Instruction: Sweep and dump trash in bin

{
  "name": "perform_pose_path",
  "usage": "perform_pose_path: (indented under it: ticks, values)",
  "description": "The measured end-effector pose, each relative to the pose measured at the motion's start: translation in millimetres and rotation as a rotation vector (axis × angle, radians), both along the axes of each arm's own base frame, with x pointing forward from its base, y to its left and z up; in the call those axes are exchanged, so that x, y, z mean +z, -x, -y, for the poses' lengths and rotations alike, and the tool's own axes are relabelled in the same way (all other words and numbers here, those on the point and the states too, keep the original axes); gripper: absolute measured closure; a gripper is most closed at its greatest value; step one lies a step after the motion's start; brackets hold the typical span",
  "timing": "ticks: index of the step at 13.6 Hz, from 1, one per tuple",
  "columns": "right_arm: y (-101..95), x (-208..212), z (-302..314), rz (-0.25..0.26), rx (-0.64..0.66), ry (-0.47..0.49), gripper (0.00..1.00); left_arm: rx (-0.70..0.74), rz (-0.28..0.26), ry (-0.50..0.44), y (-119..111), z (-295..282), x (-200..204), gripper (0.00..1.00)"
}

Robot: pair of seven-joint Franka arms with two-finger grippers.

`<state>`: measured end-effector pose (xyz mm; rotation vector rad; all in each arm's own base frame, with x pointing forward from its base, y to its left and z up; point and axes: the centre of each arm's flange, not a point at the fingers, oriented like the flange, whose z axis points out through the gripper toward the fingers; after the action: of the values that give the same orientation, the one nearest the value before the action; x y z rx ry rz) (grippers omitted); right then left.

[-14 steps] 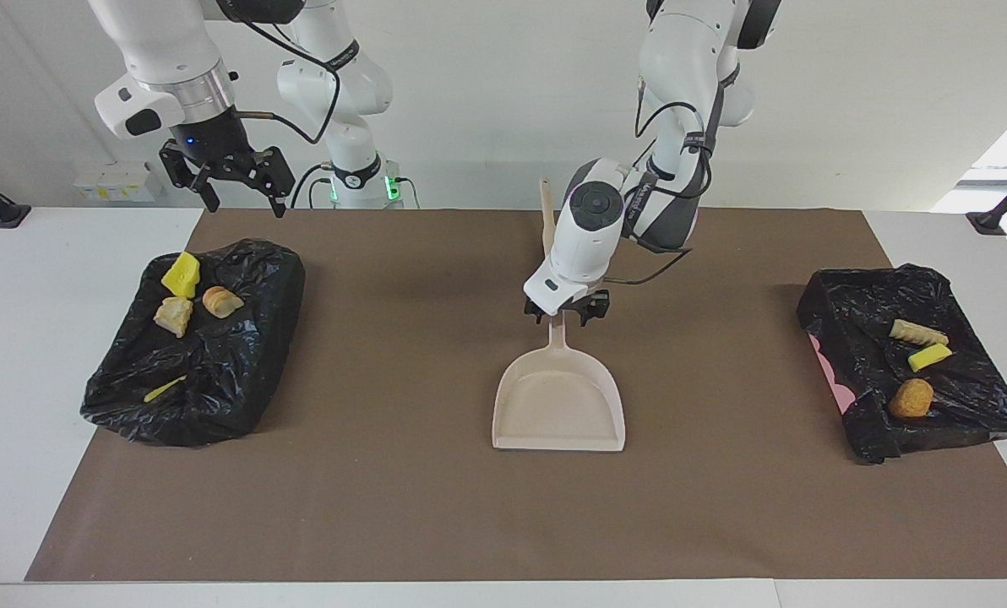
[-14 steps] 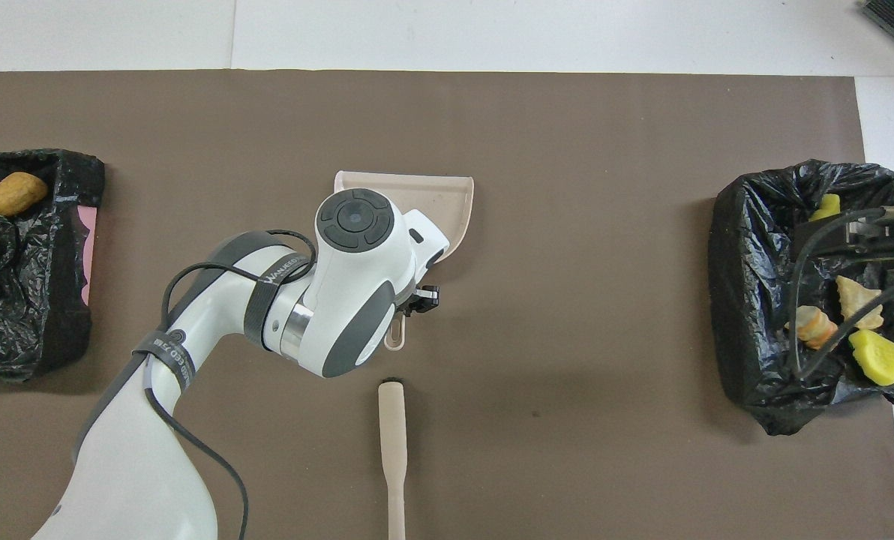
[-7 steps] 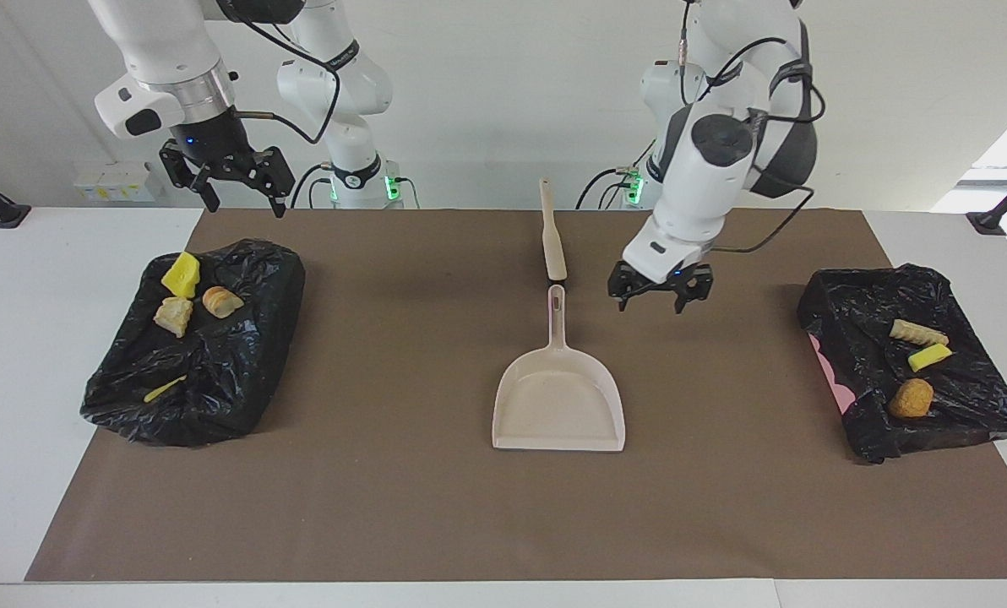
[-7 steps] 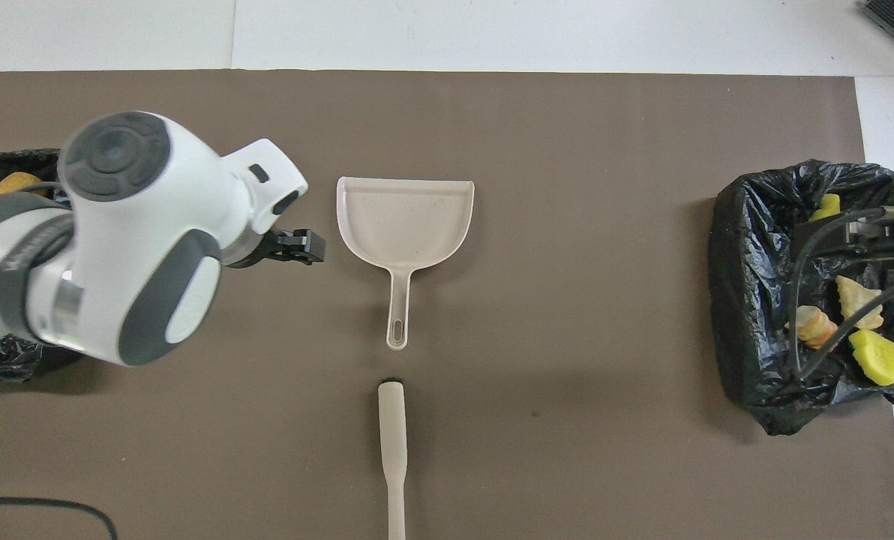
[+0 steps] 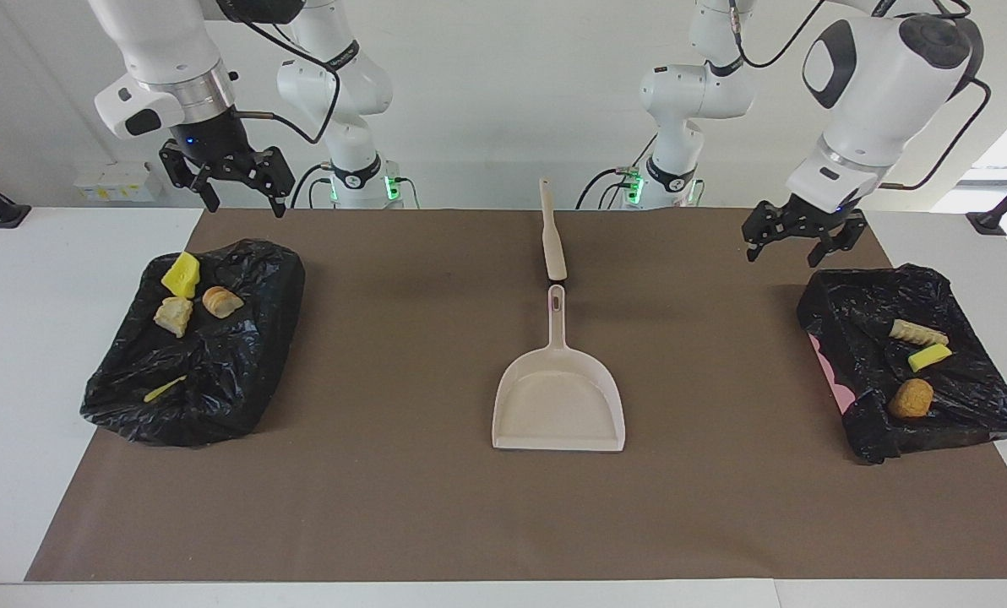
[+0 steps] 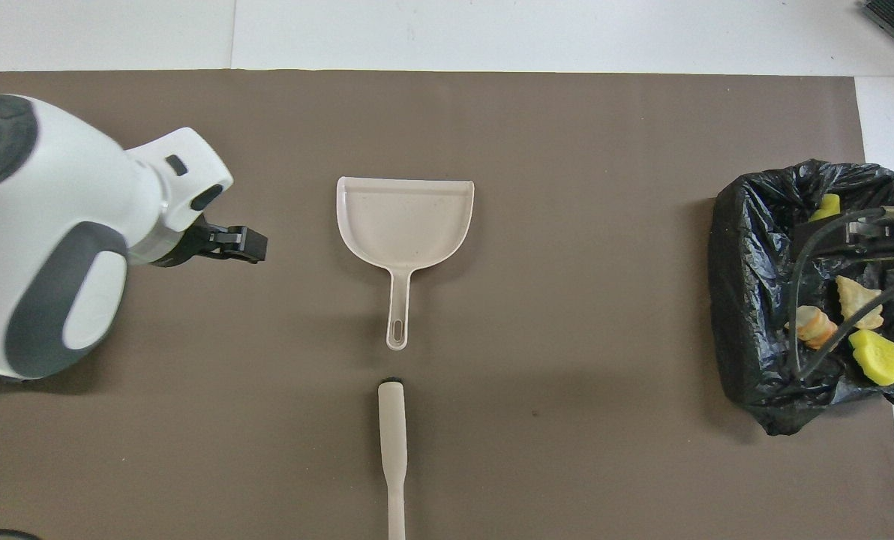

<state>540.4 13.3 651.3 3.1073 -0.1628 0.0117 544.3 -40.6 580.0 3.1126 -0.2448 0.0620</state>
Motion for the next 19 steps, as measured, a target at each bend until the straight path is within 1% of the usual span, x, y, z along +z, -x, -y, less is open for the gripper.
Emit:
perform_pose_path:
  ticks: [3,5,7,9,12,19]
  values:
    - [0.0,0,0,0.000,0.000,0.000,0.00,0.013,0.025,0.001,4,-18,33,0.00]
    - [0.0,0,0,0.000,0.000,0.000,0.00,0.004,0.022,-0.001,8,-26,55,0.00]
    - [0.0,0,0,0.000,0.000,0.000,0.00,0.003,0.013,-0.002,11,-31,65,0.00]
    - [0.0,0,0,0.000,0.000,0.000,0.00,0.001,0.007,-0.003,8,-32,70,0.00]
    - [0.0,0,0,0.000,0.000,0.000,0.00,-0.002,-0.027,-0.004,11,-31,67,0.00]
    - [0.0,0,0,0.000,0.000,0.000,0.00,-0.007,-0.028,-0.004,11,-28,67,0.00]
